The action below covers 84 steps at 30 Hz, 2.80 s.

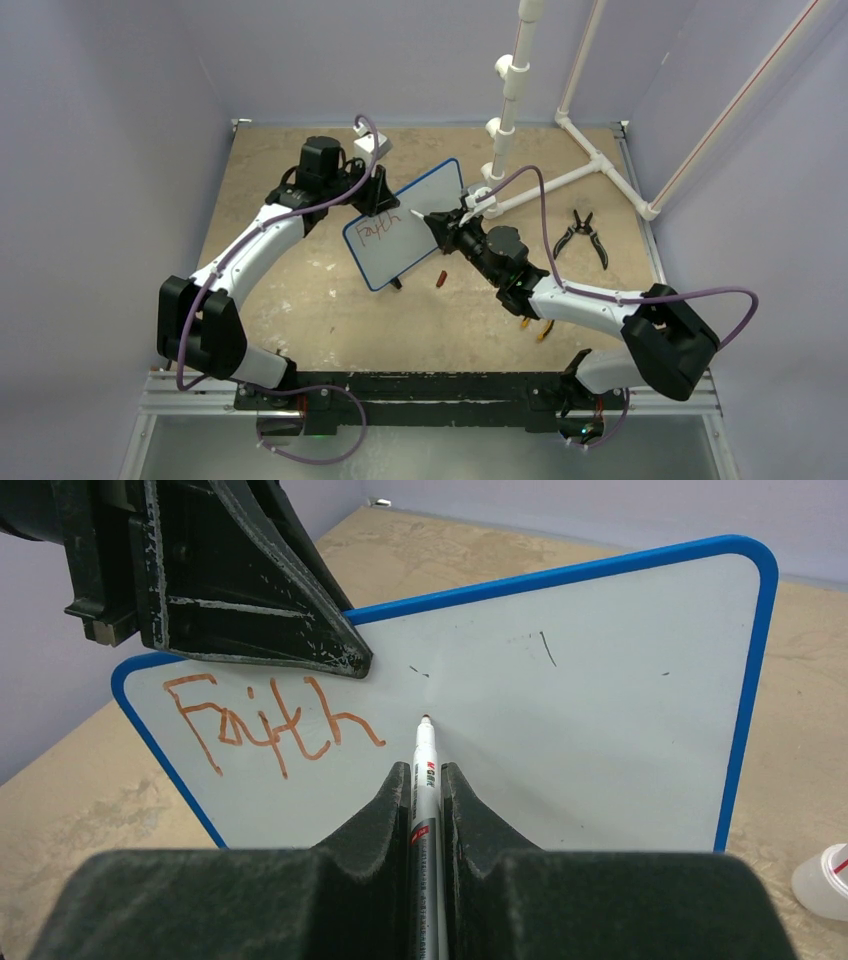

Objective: Write a sentence on the whiteboard

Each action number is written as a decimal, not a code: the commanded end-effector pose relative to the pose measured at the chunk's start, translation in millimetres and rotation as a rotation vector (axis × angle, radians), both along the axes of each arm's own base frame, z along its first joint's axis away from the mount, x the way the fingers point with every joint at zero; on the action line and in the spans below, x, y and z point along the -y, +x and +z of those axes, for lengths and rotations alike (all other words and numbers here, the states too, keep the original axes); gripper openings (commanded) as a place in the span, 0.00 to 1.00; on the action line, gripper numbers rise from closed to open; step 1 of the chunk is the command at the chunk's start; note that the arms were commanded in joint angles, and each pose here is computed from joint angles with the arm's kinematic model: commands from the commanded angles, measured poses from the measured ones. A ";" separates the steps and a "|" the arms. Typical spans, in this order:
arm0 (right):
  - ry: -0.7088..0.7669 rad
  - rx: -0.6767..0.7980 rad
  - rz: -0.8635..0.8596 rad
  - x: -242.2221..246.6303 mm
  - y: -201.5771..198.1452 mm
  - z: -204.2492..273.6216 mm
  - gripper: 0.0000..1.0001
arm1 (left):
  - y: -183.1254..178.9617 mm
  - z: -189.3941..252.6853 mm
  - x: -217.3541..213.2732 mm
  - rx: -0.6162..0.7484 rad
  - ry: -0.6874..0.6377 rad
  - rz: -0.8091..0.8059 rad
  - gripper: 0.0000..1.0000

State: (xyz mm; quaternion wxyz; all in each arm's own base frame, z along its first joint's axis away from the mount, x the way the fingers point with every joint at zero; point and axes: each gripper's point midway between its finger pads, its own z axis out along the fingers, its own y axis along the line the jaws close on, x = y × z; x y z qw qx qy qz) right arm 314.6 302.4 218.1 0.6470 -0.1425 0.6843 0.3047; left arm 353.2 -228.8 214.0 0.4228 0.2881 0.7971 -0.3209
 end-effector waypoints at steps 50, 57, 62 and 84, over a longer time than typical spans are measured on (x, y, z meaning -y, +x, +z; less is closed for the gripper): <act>0.087 0.108 0.006 -4.9 5.7 47.5 0.00 | -4.4 -0.7 1.8 0.053 0.023 -0.039 0.00; 0.072 0.092 0.022 -12.8 9.7 36.1 0.00 | -4.8 -1.4 2.4 0.052 0.022 -0.042 0.00; 0.084 0.112 -0.004 -4.2 7.5 41.5 0.00 | -3.9 -3.0 1.2 0.050 0.025 -0.033 0.00; 0.034 0.017 -0.051 4.4 9.9 5.0 0.00 | -3.7 -4.1 1.5 0.045 0.022 -0.030 0.00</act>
